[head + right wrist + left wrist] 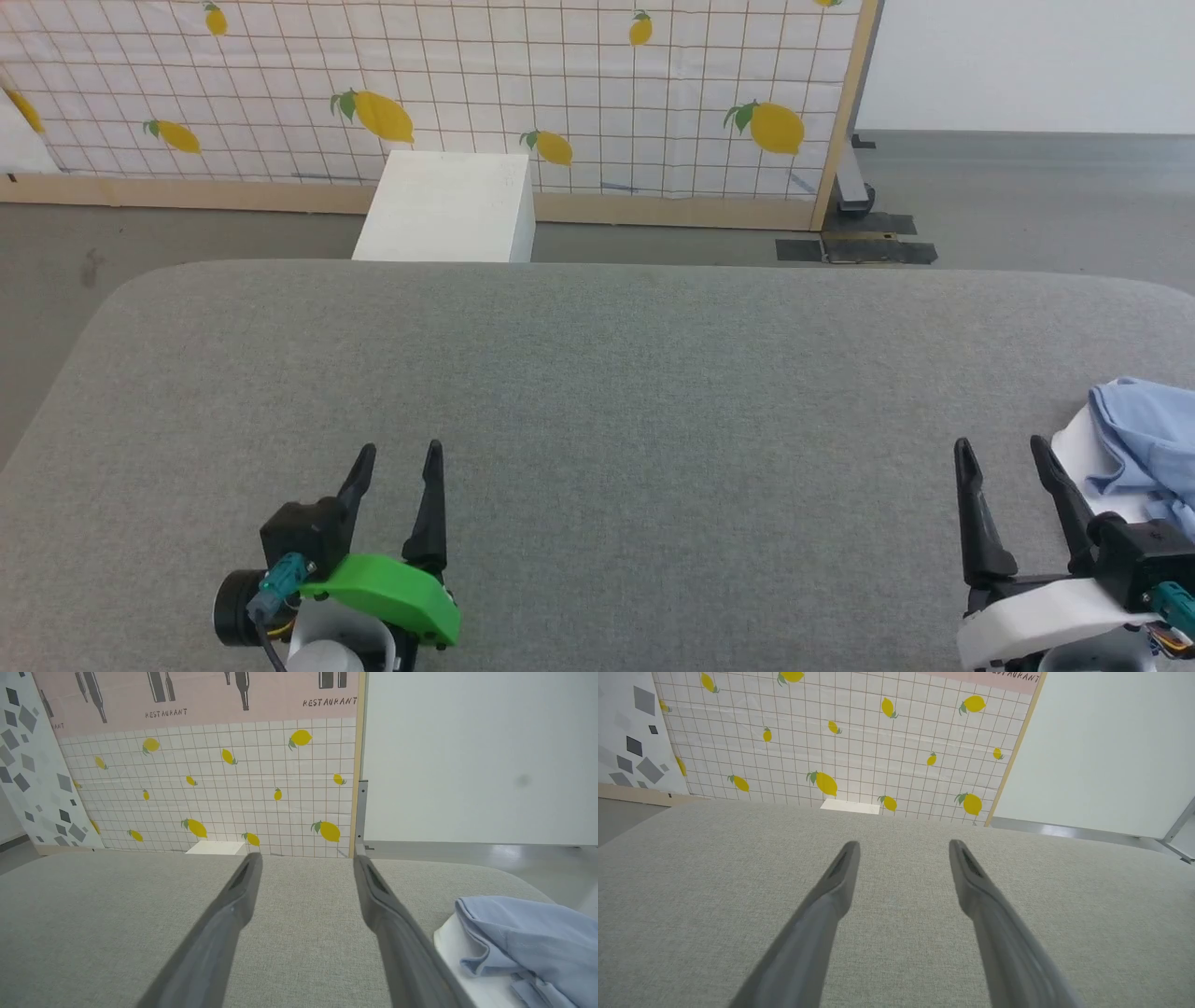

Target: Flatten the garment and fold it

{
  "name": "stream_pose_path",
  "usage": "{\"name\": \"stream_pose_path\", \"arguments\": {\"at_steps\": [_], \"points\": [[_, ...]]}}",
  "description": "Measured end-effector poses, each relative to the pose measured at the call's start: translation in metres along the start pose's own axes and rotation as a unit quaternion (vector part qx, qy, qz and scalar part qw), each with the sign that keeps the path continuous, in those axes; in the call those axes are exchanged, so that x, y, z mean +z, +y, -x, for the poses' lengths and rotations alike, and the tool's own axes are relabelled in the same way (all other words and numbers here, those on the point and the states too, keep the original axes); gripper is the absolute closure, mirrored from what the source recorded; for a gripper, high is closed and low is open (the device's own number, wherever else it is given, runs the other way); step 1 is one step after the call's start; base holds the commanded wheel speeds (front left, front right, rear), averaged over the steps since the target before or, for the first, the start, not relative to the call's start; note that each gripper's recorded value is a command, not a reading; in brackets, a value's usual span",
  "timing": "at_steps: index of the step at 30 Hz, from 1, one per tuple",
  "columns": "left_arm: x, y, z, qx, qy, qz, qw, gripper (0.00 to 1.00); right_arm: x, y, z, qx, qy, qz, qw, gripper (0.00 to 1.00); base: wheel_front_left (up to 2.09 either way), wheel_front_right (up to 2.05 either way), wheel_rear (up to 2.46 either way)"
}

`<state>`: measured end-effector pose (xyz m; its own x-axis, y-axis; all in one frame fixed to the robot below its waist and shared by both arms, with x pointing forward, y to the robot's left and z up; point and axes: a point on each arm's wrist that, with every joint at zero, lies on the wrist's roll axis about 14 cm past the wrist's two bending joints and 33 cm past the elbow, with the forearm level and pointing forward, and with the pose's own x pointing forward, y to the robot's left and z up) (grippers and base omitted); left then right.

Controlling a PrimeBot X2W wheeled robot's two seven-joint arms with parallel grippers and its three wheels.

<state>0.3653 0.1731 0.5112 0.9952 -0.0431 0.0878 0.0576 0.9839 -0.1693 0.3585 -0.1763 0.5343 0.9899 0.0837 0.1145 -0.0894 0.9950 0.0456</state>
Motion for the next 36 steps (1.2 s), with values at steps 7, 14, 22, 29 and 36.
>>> {"name": "stream_pose_path", "arguments": {"at_steps": [7,14,22,29,36], "points": [[-0.0059,-0.0002,0.002,0.0,0.009,0.0,1.0,0.0,-0.0052,-0.0001,0.0008,-0.001,0.005,-0.005,1.0,0.0,0.0,0.0,0.0],[-0.0065,0.0001,0.0023,0.001,0.011,0.0,1.0,1.0,-0.0059,-0.0001,0.0009,-0.001,0.007,-0.006,1.0,1.0,0.0,0.0,0.0],[-0.0068,-0.0002,0.0015,0.0,0.013,0.0,1.0,1.0,-0.0067,-0.0005,0.0012,-0.001,0.008,-0.005,1.0,1.0,0.0,0.0,0.0],[-0.0034,-0.001,-0.0008,-0.001,0.011,-0.005,1.0,1.0,-0.0087,-0.0003,0.0016,-0.001,0.014,-0.005,1.0,1.0,0.0,0.0,0.0],[-0.0018,-0.0019,-0.0027,-0.003,0.013,-0.011,1.0,1.0,-0.0109,0.0004,0.002,0.0,0.02,-0.001,1.0,1.0,0.0,0.0,0.0]]}}
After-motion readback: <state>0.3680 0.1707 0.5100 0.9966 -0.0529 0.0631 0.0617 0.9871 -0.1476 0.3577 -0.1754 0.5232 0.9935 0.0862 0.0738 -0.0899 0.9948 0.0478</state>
